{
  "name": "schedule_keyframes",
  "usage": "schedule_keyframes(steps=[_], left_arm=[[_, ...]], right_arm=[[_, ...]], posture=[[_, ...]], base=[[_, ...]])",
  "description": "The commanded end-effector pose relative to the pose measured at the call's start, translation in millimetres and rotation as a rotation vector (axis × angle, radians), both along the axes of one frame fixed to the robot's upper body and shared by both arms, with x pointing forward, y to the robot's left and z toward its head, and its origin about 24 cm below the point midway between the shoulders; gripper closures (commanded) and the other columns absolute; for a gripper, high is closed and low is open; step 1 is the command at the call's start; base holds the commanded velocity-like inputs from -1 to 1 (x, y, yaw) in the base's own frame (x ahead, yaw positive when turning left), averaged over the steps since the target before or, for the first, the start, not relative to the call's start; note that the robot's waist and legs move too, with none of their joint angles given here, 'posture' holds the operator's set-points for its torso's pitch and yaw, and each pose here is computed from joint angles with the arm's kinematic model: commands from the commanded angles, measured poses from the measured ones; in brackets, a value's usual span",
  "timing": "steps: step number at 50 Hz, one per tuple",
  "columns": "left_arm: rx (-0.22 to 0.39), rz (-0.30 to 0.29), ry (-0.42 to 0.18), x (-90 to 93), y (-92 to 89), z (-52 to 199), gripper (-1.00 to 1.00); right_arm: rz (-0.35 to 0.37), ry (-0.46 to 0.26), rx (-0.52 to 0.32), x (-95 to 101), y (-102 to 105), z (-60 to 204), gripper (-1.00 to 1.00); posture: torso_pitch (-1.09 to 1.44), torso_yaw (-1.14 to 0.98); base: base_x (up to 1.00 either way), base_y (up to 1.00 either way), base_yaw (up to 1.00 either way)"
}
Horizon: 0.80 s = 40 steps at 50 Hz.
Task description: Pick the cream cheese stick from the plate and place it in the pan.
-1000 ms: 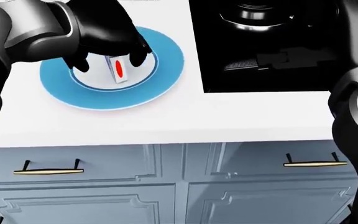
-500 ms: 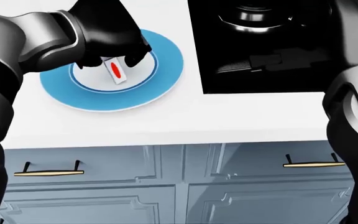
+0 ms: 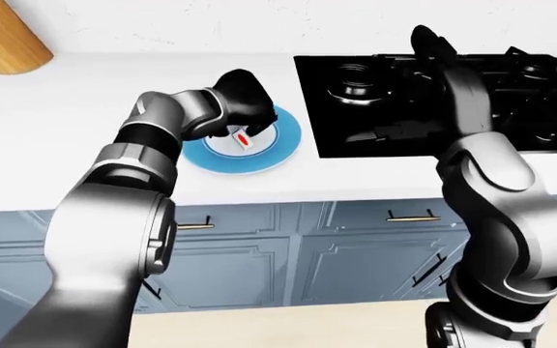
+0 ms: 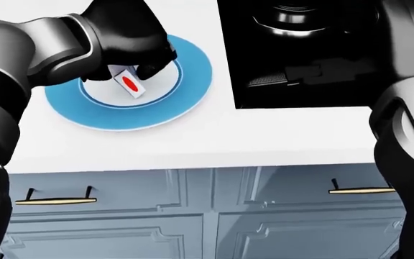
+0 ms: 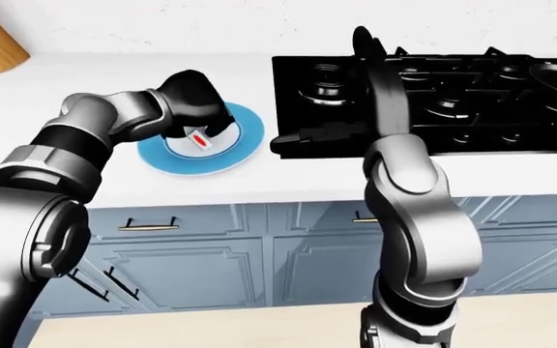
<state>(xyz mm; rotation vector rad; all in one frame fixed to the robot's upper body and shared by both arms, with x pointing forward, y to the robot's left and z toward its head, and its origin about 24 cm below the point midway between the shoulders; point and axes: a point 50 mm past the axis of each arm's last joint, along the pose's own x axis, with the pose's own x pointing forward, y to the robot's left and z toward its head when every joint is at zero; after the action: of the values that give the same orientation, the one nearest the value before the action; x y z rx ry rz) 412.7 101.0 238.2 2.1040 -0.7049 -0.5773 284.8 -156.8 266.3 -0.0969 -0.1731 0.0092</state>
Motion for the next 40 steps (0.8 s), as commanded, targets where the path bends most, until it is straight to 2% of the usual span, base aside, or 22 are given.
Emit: schedule_keyframes(steps=[1,7,17,25,30,40], left_arm=[[-0.021,-0.013,-0.109,-0.2,-2.8,32,1.0],[-0.021,-0.013,-0.119,-0.5,-1.7,36,1.0],[-0.048,-0.016,-0.134,-3.8,-3.5,59,1.0],[-0.074,-0.016,-0.111,-7.4,-4.4,74,1.0],[-0.084,-0.015,-0.107,-9.9,-4.4,83,1.0],[-0.117,-0.019,-0.112,-13.6,-4.1,98,1.0]], right_arm=[[0.0,-0.083,-0.002,-4.7,0,14,-1.0],[0.0,-0.082,-0.003,-4.4,1,14,-1.0],[-0.002,-0.08,-0.002,-4.1,0,13,-1.0],[-0.004,-0.082,0.005,-6.4,0,16,-1.0],[-0.029,-0.078,0.04,-10.9,-4,26,-1.0],[-0.056,-0.053,0.029,-15.6,-12,31,-1.0]], posture=[[0.0,0.0],[0.0,0.0],[0.0,0.0],[0.0,0.0],[0.0,0.0],[0.0,0.0]], base=[[0.0,0.0,0.0],[0.0,0.0,0.0],[0.0,0.0,0.0],[0.0,0.0,0.0],[0.0,0.0,0.0],[0.0,-0.13,0.0]])
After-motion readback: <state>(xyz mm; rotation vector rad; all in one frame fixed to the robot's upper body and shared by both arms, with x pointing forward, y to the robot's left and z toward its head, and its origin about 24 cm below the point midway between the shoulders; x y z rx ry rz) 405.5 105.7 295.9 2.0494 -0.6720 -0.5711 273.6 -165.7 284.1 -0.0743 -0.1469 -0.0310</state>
